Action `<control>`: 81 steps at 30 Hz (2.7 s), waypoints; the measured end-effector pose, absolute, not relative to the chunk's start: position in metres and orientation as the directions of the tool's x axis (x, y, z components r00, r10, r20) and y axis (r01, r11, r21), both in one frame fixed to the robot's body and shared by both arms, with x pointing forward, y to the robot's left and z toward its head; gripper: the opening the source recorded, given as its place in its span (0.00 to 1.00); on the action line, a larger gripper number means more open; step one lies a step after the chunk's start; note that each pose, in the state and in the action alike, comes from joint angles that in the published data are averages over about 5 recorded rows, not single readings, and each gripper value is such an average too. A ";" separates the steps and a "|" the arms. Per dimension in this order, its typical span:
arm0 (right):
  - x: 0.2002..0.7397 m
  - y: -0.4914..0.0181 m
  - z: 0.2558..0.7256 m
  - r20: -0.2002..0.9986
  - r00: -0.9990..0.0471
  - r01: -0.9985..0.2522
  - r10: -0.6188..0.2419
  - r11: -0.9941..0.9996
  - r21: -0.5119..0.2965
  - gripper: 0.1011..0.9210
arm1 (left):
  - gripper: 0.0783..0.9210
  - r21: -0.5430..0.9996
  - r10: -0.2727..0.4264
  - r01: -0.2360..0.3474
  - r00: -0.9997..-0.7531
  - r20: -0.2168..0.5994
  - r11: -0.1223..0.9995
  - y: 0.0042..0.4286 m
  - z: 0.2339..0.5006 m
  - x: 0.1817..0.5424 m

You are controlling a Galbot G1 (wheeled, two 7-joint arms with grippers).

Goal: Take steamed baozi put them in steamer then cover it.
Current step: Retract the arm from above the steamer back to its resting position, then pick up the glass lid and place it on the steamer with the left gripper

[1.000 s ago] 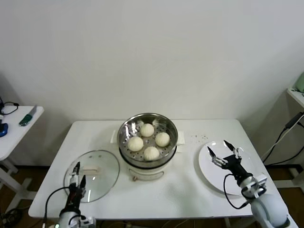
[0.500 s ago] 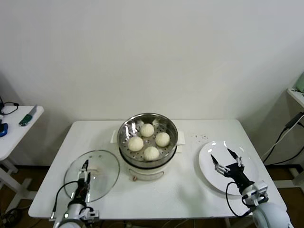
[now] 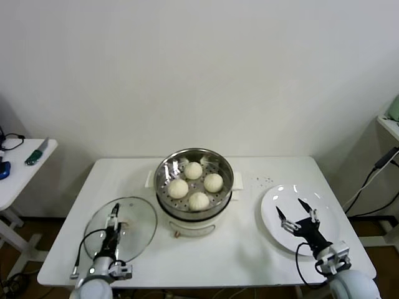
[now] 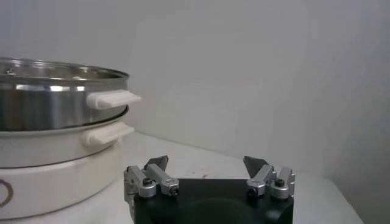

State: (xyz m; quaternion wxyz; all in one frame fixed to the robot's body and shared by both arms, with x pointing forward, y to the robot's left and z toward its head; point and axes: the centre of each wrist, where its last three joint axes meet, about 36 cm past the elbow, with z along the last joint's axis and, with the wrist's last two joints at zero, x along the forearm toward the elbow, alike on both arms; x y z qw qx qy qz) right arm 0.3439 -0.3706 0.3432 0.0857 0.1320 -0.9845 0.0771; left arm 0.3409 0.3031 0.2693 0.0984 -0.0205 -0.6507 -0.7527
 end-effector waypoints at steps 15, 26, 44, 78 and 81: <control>0.342 -0.365 0.334 0.202 -0.946 -0.284 -0.254 0.949 -0.135 0.88 | 0.79 0.981 -0.128 0.168 -0.980 0.155 -0.100 0.311 0.262 0.355; 0.339 -0.362 0.326 0.208 -0.945 -0.285 -0.253 0.948 -0.140 0.88 | 0.41 0.982 -0.126 0.179 -0.977 0.170 -0.065 0.310 0.255 0.356; 0.343 -0.364 0.325 0.202 -0.947 -0.284 -0.250 0.946 -0.159 0.88 | 0.08 0.992 -0.155 0.119 -0.982 0.111 -0.044 0.305 0.286 0.344; 0.384 -0.350 0.325 0.219 -0.938 -0.314 -0.268 0.925 -0.215 0.88 | 0.08 0.993 -0.202 -0.109 -0.972 -0.116 -0.044 0.256 0.458 0.348; 0.385 -0.349 0.324 0.223 -0.937 -0.315 -0.267 0.924 -0.216 0.88 | 0.08 0.994 -0.186 -0.101 -0.977 -0.105 -0.030 0.238 0.465 0.362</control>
